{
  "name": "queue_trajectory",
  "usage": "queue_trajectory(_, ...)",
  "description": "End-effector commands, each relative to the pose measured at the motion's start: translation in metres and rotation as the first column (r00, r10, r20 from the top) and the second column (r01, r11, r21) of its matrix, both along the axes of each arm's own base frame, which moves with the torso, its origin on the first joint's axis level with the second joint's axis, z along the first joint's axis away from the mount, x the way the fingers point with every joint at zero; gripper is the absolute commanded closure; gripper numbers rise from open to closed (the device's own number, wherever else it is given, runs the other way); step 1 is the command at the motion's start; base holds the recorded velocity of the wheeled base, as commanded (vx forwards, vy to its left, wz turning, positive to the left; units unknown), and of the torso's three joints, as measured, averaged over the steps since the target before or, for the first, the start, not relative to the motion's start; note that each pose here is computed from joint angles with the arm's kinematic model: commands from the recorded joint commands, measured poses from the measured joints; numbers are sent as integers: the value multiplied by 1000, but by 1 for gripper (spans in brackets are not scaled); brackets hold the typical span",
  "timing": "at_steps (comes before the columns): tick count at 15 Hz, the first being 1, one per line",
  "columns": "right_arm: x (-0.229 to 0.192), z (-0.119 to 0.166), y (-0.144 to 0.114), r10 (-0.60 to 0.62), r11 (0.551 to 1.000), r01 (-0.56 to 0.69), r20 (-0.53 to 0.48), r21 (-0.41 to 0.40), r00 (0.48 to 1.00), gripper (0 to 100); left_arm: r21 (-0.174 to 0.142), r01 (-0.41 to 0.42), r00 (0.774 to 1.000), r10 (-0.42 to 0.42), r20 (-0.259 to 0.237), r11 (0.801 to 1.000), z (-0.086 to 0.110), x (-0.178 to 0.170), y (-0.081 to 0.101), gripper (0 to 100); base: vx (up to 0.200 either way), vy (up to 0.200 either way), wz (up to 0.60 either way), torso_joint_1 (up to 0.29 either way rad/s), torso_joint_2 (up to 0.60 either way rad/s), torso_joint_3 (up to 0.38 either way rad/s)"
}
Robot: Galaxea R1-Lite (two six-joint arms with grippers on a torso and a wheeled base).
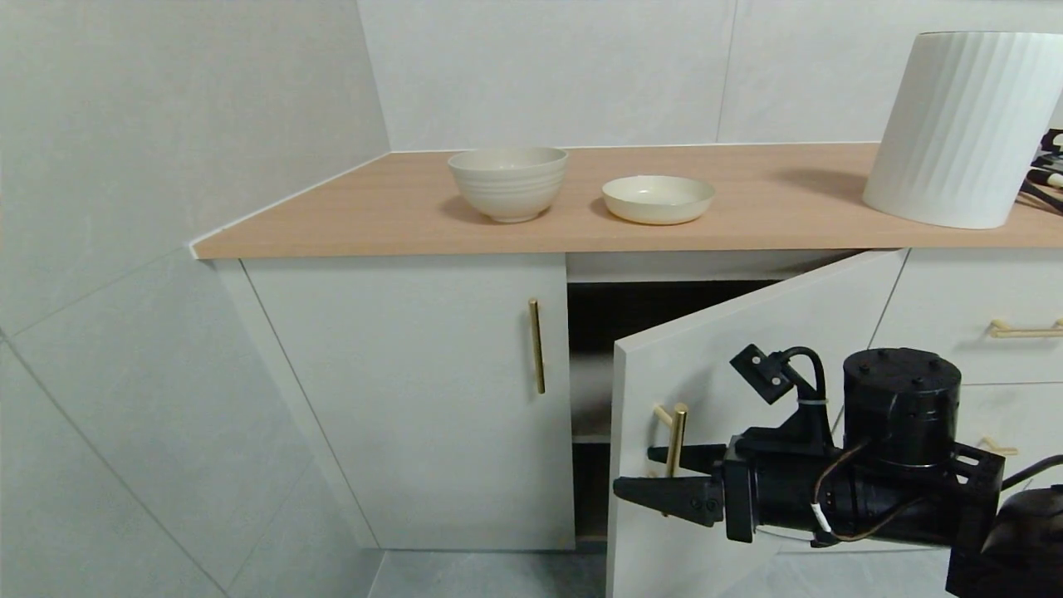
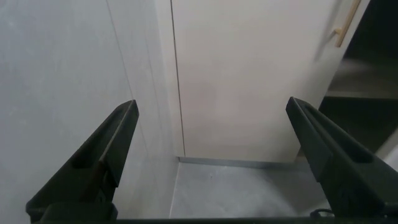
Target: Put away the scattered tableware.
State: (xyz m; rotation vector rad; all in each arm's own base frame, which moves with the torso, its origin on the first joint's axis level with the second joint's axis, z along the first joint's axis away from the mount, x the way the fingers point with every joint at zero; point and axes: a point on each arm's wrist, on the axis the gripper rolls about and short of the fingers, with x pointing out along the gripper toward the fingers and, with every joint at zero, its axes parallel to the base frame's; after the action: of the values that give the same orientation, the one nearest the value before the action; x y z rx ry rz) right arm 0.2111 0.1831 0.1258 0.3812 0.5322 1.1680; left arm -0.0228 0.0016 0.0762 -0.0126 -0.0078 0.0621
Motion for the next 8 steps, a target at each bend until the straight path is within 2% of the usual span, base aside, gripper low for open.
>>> queue_trajectory(1,-6,4,-2,14,1000,-15,9,11,1000,0,-5,-5,1000,5,2,1000,0,0,0,0,0,0,0,0,0,0)
queue_trajectory(2,-8,5,-2,20,1000,-20,7,11,1000,0,-11,-20,1000,21,22,1000,3,0,0,0,0,0,0,0,0,0)
queue_trajectory(3,-10,3,-3,22,1000,-22,0,6,1000,0,-45,-11,994,16,112,999,27,-8,0,0,0,0,0,0,0,0)
queue_trajectory(4,-11,2,-4,21,1000,-21,-2,2,1000,0,-47,10,991,-4,133,999,43,-14,0,0,0,0,0,0,0,0)
queue_trajectory(5,-13,1,-6,21,1000,-21,-4,0,1000,0,-41,71,991,-65,119,997,73,-24,0,0,0,0,0,0,0,0)
queue_trajectory(6,-14,2,-6,22,1000,-22,-2,3,1000,0,-39,105,990,-100,104,994,84,-26,-1,0,0,0,0,0,0,0)
queue_trajectory(7,-14,2,-6,21,1000,-21,0,4,1000,0,-41,234,972,-232,38,971,115,-24,-2,0,0,0,0,0,0,0)
queue_trajectory(8,-14,2,-7,22,1000,-22,0,4,1000,0,-55,342,939,-344,-25,938,143,-8,-5,0,0,0,0,0,0,0)
